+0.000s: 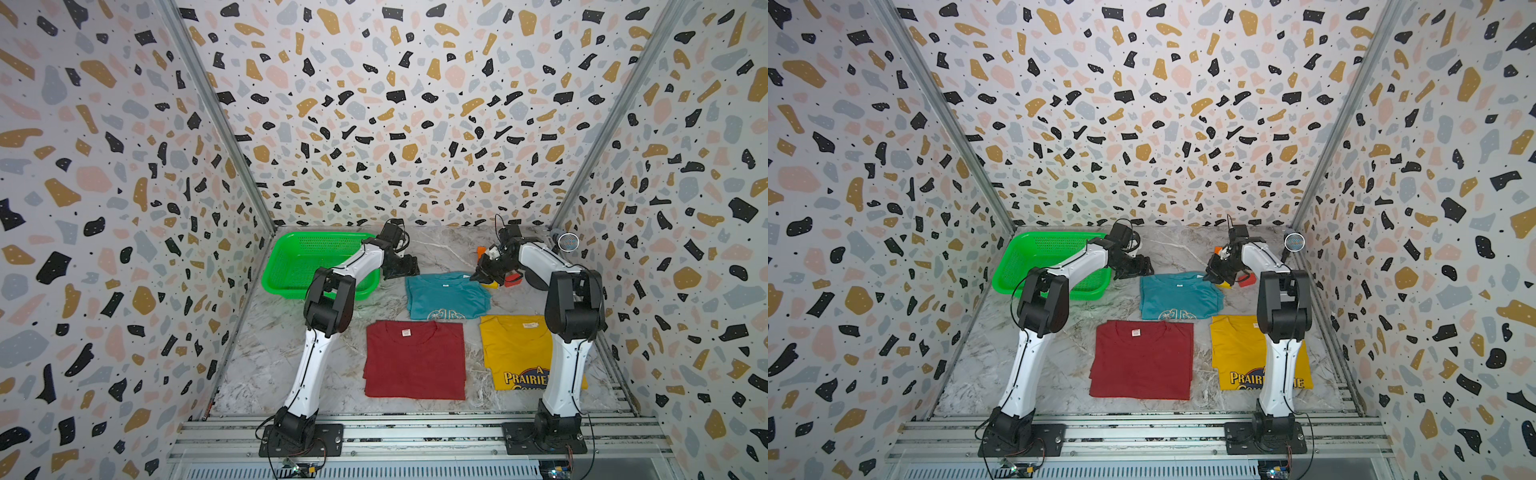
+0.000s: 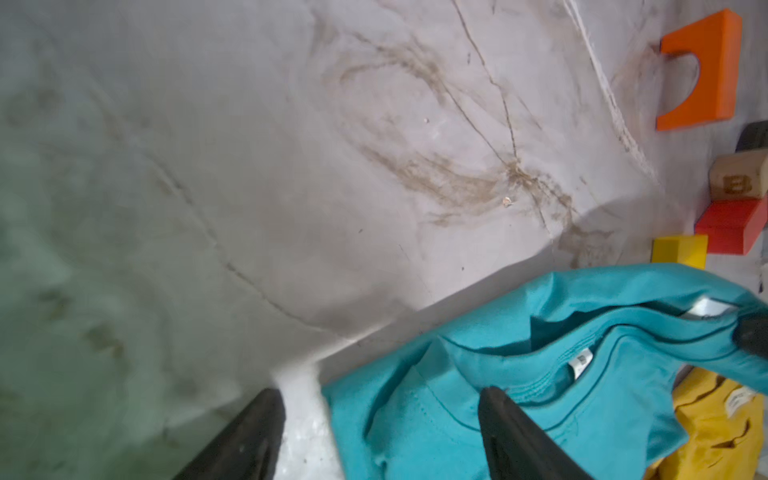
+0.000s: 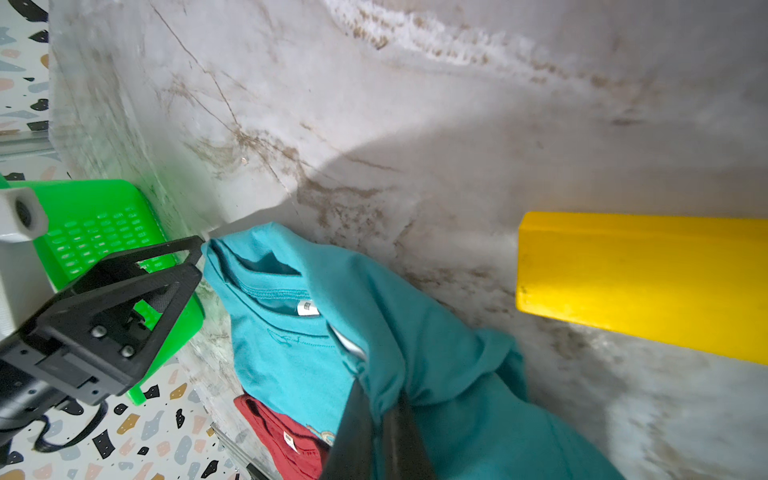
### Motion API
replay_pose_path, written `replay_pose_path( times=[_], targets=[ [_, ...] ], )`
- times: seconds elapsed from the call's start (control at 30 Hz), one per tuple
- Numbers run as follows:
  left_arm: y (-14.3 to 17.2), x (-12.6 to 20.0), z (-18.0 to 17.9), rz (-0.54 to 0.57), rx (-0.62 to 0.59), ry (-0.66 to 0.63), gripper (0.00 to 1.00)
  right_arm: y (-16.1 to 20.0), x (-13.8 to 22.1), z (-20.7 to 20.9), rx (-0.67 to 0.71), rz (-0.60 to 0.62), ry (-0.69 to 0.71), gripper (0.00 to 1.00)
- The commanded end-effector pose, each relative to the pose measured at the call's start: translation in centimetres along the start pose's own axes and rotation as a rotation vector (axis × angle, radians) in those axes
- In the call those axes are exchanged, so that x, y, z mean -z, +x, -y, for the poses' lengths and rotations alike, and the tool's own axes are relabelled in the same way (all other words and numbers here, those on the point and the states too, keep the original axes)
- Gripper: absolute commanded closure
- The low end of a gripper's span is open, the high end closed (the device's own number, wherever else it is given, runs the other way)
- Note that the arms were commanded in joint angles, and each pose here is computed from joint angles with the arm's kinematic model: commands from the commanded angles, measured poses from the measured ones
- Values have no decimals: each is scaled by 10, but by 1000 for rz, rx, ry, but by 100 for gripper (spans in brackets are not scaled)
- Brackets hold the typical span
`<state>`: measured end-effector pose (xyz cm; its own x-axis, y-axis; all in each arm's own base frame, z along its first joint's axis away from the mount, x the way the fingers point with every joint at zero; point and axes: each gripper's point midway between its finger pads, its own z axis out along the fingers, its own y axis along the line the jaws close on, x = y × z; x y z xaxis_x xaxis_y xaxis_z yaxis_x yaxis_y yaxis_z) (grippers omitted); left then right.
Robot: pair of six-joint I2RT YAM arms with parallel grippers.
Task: Put the folded t-shirts into the basket
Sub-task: Pick up the T-shirt from the center of the board.
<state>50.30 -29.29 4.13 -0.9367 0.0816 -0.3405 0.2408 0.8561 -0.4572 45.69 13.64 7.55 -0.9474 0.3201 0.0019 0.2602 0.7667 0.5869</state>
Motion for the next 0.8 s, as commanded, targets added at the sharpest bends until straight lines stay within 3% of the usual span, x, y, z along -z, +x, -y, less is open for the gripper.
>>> replay_pose_path(
  times=[0.0,0.23,0.47,0.77],
  targets=[
    [6,1,-1,-29,-21,-4,22,-4,22,-20,47,36,-29,100],
    [20,-3,2,-93,-31,19,28,-5,22,-23,45,34,-40,100],
    [32,-2,9,-142,-119,63,34,-4,23,-24,50,32,-46,100],
    [36,-8,9,-185,-133,54,54,-3,24,-25,52,33,-47,100]
  ],
)
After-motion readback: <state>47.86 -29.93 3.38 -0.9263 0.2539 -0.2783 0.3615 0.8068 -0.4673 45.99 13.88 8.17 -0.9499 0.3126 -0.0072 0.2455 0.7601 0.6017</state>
